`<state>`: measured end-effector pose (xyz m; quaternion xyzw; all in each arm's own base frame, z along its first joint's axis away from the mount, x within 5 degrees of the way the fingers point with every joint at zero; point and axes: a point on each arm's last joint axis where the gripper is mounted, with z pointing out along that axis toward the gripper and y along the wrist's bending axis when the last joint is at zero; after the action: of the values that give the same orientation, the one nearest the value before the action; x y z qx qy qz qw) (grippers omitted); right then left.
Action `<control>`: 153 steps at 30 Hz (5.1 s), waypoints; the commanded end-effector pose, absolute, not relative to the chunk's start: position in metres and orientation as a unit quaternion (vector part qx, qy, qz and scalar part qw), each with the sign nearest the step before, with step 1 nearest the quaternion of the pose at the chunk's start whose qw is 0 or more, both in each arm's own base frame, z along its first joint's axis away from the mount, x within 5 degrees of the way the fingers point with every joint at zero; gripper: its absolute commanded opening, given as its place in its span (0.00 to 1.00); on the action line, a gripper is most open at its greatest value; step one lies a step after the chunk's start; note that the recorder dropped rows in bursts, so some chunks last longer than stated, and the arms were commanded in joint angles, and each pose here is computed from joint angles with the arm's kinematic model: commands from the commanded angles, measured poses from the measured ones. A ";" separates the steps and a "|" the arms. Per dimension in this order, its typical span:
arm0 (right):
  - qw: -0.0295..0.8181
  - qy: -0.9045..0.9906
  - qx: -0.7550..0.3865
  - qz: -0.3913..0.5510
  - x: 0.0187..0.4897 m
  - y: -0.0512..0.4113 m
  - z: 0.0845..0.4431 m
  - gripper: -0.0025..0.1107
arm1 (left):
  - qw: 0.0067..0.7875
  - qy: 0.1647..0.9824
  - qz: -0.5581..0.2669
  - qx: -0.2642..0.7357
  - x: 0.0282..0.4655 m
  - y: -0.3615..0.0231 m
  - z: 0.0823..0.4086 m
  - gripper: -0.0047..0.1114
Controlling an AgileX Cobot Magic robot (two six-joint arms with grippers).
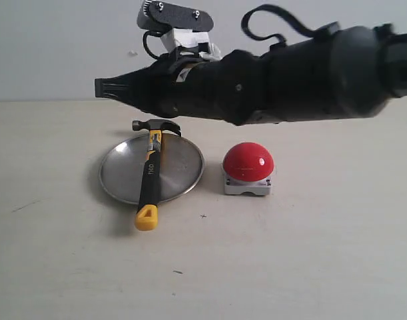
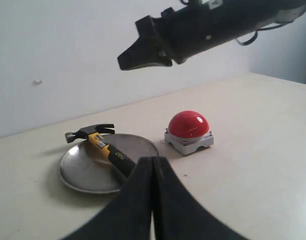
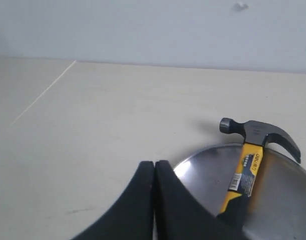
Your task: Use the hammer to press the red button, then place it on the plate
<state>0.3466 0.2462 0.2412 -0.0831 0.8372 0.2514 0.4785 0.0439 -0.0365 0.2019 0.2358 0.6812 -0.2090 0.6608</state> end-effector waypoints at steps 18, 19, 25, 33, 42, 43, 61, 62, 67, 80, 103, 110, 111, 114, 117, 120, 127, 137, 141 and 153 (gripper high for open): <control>0.481 0.792 -0.270 0.262 0.151 0.164 0.275 0.02 | 0.664 0.678 -0.216 0.230 0.044 -0.036 0.203 0.04; 0.479 0.792 -0.272 0.264 0.149 0.162 0.276 0.02 | 0.664 0.678 -0.216 0.230 0.044 -0.036 0.203 0.04; 0.487 0.786 -0.268 0.271 0.145 0.159 0.283 0.02 | 0.664 0.678 -0.216 0.230 0.044 -0.036 0.203 0.04; 0.487 0.786 -0.269 0.271 0.145 0.159 0.283 0.02 | 0.664 0.678 -0.216 0.230 0.044 -0.036 0.203 0.04; 0.511 0.760 -0.341 0.216 0.145 0.151 0.286 0.02 | 0.663 0.679 -0.216 0.231 0.043 -0.036 0.203 0.04; 0.510 0.762 -0.338 0.213 0.146 0.150 0.286 0.02 | 0.662 0.679 -0.216 0.231 0.043 -0.036 0.203 0.04; 0.444 0.819 -0.262 0.251 0.153 0.158 0.266 0.02 | 0.661 0.680 -0.217 0.232 0.043 -0.037 0.202 0.04; 0.445 0.821 -0.256 0.249 0.155 0.157 0.267 0.02 | 0.661 0.680 -0.217 0.232 0.043 -0.037 0.202 0.04; 0.456 0.843 -0.116 0.260 0.166 0.121 0.267 0.02 | 0.661 0.680 -0.217 0.232 0.043 -0.037 0.202 0.04; 0.639 0.754 0.103 0.114 0.082 0.003 0.201 0.02 | 0.661 0.680 -0.217 0.232 0.043 -0.037 0.202 0.04; 0.697 0.715 0.050 -0.034 0.063 -0.007 0.205 0.02 | 0.661 0.680 -0.217 0.232 0.043 -0.037 0.202 0.04; 0.661 0.747 0.049 -0.043 0.057 -0.008 0.195 0.02 | 0.661 0.680 -0.217 0.232 0.043 -0.037 0.202 0.04; 0.660 0.748 0.049 -0.043 0.056 -0.008 0.194 0.02 | 0.661 0.680 -0.217 0.232 0.043 -0.037 0.202 0.04; 0.654 0.753 0.058 -0.032 0.055 -0.007 0.192 0.02 | 0.661 0.680 -0.217 0.232 0.043 -0.037 0.202 0.04; 0.656 0.752 0.058 -0.032 0.055 -0.007 0.193 0.02 | 0.661 0.680 -0.217 0.232 0.043 -0.037 0.202 0.04; 0.656 0.752 0.058 -0.032 0.055 -0.007 0.193 0.02 | 0.661 0.680 -0.217 0.232 0.043 -0.037 0.202 0.04; 0.655 0.752 0.058 -0.032 0.055 -0.007 0.193 0.02 | 0.661 0.680 -0.217 0.232 0.043 -0.037 0.202 0.04; 0.654 0.754 0.058 -0.032 0.055 -0.007 0.192 0.02 | 0.677 0.620 -0.001 0.397 0.047 -0.031 0.198 0.04; 0.654 0.754 0.058 -0.032 0.055 -0.007 0.192 0.02 | 0.664 0.592 0.076 0.450 0.049 -0.028 0.196 0.04; 0.653 0.755 0.058 -0.031 0.055 -0.007 0.192 0.02 | 0.672 0.639 -0.007 0.375 0.048 -0.028 0.196 0.04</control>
<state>0.0555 -0.0066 0.1937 0.0559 0.7538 -0.0293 0.6541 0.0489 -0.0280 0.1955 0.4160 0.6177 0.0403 0.6661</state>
